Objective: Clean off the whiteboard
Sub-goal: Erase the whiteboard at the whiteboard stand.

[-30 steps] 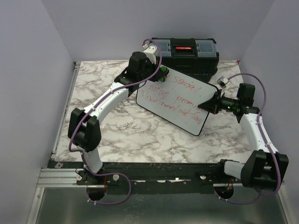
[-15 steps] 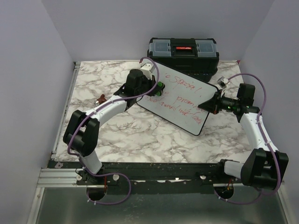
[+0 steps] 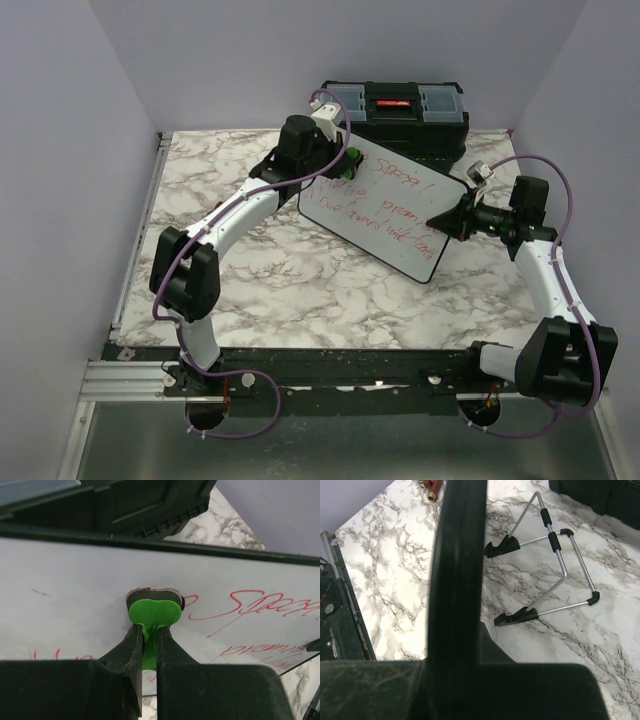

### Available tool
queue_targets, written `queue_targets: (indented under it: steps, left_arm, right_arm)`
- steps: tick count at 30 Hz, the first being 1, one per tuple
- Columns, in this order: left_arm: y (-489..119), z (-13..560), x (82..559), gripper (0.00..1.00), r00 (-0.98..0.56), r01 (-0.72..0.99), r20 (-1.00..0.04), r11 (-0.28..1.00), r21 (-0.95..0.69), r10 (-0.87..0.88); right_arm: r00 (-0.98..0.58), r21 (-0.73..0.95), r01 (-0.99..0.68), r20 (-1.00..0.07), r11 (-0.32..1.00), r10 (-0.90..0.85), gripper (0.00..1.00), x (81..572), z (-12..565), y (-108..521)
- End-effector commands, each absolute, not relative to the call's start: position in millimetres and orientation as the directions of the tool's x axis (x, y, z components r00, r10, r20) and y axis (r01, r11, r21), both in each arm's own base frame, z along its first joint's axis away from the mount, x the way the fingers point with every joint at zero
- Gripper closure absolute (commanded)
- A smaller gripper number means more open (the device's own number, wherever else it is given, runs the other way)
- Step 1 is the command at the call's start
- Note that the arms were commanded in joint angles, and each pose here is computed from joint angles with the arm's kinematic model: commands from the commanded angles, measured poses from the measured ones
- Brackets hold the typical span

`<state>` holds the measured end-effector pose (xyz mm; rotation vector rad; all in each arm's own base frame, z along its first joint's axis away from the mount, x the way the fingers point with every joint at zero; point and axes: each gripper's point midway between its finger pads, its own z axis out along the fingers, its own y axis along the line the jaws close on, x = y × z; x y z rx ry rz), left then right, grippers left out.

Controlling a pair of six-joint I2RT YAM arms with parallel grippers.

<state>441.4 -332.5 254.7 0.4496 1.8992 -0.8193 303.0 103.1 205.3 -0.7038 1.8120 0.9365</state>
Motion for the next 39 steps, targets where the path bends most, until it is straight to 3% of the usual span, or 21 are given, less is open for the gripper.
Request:
queue_targets:
  steps: [1, 7, 12, 16, 29, 39]
  left_arm:
    - [-345.1, 289.8, 453.4, 1.0, -0.338, 0.674, -0.937, 0.672, -0.305, -0.086]
    - [-345.0, 300.7, 447.0, 1.0, -0.301, 0.681, -0.949, 0.675, -0.282, -0.093]
    - [-342.0, 305.9, 457.9, 1.0, -0.265, 0.61, -0.962, 0.763, -0.214, -0.058]
    - [-337.8, 277.7, 461.8, 1.0, -0.305, 0.527, -0.952, 0.836, -0.152, 0.018]
    - [-324.6, 203.1, 423.3, 1.0, -0.42, 0.475, -0.906, 0.861, -0.181, 0.041]
    - [-334.3, 272.9, 455.1, 1.0, -0.293, 0.456, -0.956, 0.879, -0.141, -0.001]
  right_arm:
    - [-0.361, 0.303, -0.869, -0.929, 0.391, -0.08, 0.99, 277.5, 207.2, 126.9]
    - [-0.361, 0.303, -0.868, -0.929, 0.393, -0.081, 0.99, 277.2, 207.0, 126.7]
    - [-0.359, 0.299, -0.868, -0.93, 0.397, -0.084, 0.99, 277.5, 207.2, 126.5]
    - [-0.355, 0.294, -0.868, -0.931, 0.399, -0.085, 0.99, 277.6, 208.0, 126.2]
    - [-0.357, 0.299, -0.87, -0.93, 0.391, -0.083, 1.0, 276.8, 208.3, 127.0]
    - [-0.355, 0.3, -0.873, -0.931, 0.386, -0.079, 1.0, 275.8, 209.5, 127.6]
